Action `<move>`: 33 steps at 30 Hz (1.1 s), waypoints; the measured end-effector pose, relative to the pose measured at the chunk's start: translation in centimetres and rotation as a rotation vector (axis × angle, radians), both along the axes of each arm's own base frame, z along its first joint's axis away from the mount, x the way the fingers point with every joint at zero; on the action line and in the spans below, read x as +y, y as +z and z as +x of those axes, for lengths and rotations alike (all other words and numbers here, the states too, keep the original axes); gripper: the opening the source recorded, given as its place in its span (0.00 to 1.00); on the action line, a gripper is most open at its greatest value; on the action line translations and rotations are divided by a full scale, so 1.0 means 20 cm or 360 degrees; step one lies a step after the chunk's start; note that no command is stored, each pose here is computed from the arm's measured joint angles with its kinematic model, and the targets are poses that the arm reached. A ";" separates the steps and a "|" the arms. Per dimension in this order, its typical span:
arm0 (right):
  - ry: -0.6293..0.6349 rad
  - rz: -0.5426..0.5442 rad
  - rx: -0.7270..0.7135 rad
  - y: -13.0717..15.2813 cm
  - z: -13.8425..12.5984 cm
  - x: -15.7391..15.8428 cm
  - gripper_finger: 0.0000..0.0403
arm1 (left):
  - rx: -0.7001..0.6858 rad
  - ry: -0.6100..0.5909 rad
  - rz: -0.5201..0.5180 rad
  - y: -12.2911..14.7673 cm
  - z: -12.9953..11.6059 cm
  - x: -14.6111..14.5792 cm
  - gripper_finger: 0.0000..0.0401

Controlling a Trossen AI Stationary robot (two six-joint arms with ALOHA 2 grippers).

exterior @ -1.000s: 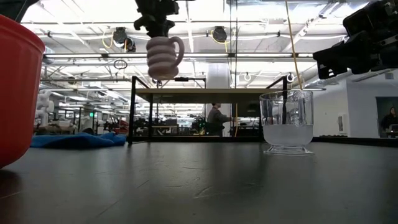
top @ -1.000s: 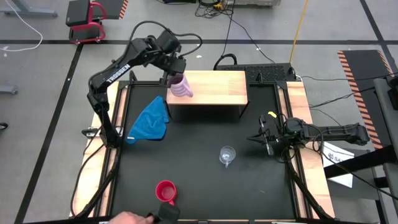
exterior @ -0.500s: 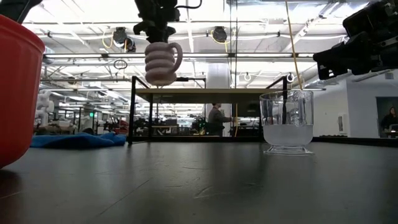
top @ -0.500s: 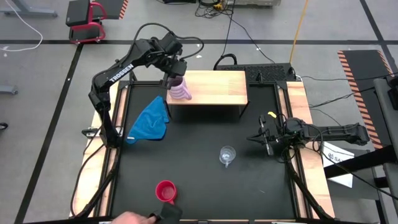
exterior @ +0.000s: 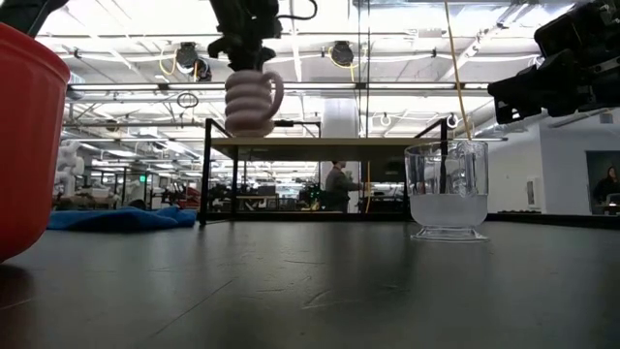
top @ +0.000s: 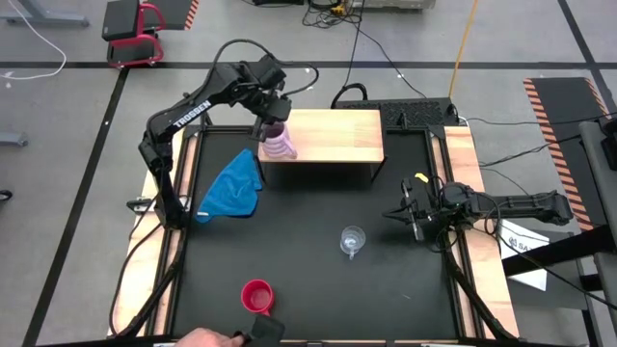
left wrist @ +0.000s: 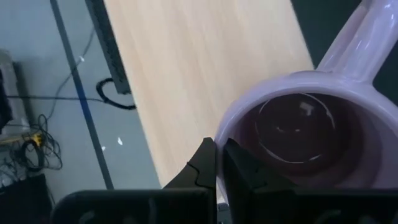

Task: Stack small to large cups/mugs on shelf
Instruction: Put the purple mug on the shelf

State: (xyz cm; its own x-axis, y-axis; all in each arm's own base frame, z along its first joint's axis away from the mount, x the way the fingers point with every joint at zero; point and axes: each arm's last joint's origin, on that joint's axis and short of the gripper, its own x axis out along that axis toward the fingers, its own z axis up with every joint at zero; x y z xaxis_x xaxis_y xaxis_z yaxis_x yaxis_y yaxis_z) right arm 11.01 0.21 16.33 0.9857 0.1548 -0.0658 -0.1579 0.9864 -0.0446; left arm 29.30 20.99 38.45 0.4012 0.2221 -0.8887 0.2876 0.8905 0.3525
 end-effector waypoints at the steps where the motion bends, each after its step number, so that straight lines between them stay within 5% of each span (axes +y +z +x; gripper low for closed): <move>1: 0.0001 0.0000 0.0000 0.00 0.00 0.00 0.00 | 0.0007 0.0010 0.0011 -0.01 0.00 0.00 0.02; 33: 0.0001 -0.0011 0.0008 0.00 0.00 0.00 0.00 | 0.0051 -0.0015 0.0046 -0.08 0.09 0.00 0.02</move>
State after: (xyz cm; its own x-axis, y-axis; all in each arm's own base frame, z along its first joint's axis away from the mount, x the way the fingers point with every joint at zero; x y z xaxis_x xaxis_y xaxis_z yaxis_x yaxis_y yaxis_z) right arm 11.00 0.21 16.27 0.9854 0.1547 -0.0716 -0.1585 0.9861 -0.0508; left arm 31.13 20.98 36.90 0.3747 0.2443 -0.8944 0.3076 0.8773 0.3685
